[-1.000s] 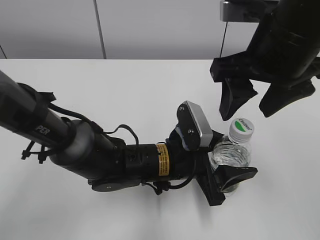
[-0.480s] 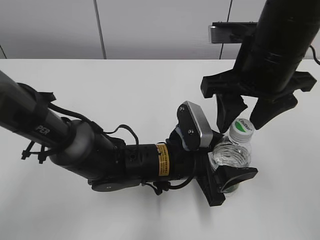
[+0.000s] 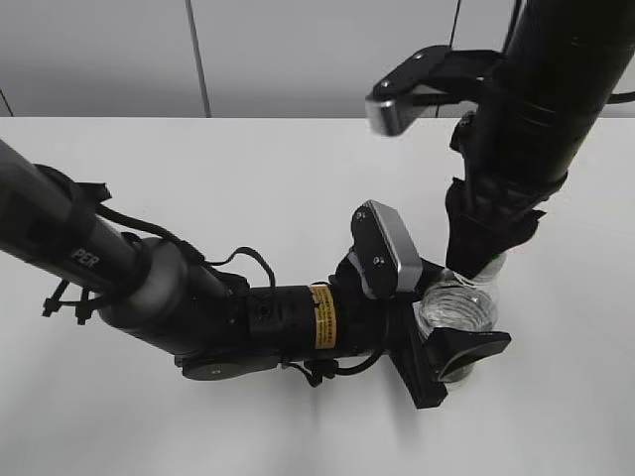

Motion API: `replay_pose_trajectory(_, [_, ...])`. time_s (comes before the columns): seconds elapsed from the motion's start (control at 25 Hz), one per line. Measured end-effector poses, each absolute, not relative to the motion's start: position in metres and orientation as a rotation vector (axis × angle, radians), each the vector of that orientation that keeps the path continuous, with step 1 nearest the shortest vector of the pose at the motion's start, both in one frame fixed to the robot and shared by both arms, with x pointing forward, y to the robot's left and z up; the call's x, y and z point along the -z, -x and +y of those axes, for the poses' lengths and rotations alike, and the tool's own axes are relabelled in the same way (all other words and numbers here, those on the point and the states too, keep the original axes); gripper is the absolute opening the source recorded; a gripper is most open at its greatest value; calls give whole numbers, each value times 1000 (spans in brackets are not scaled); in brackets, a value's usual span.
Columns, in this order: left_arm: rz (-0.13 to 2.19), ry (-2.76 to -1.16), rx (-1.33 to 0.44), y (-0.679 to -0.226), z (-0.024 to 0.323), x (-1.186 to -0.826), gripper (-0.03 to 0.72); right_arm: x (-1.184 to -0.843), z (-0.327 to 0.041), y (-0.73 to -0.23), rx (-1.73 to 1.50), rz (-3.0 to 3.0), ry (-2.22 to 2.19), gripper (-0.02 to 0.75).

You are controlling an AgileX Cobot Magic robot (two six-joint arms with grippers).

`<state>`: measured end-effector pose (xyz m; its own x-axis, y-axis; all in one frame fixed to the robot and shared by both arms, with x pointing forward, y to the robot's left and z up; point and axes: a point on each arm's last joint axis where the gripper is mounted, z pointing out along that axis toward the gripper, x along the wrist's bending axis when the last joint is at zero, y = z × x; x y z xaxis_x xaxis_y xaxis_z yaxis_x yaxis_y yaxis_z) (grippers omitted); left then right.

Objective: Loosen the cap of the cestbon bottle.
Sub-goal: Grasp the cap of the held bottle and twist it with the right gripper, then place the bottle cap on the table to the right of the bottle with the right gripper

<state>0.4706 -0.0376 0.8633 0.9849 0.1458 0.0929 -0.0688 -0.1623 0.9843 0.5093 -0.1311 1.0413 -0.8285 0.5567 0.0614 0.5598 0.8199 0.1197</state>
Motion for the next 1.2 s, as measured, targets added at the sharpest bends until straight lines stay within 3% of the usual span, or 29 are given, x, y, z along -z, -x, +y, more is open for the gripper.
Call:
replay_pose_trajectory(0.16, [63,-1725,-187,-471,-38,-863,517,-1042,-130,-509,224,-3147,-52,309])
replay_pose_trajectory(0.24, [67,-1726,-186,-471,-38,-863,517,-1042,-130,-508,228,-3142,-285,309])
replay_pose_trajectory(0.48, [67,-1724,-186,-471,-38,-863,517,-1049,-132,-505,241,-3155,-393,309])
replay_pose_trajectory(0.72, [58,-1725,-187,-471,-37,-863,517,-1080,-141,-491,300,-3253,-393,309])
replay_pose_trajectory(0.84, [57,-1724,-186,-471,-37,-863,517,-1087,-153,-494,286,-3299,-58,309])
replay_pose_trajectory(1.0, [55,-1725,-187,-471,-37,-863,517,-1074,-210,-517,256,-3052,1186,309])
replay_pose_trajectory(1.08, [55,-1724,-187,-471,-37,-863,517,-1051,-245,-524,232,-2790,1695,309])
replay_pose_trajectory(1.2, [55,-1724,-187,-471,-37,-863,517,-994,-284,-511,123,-2502,2013,309])
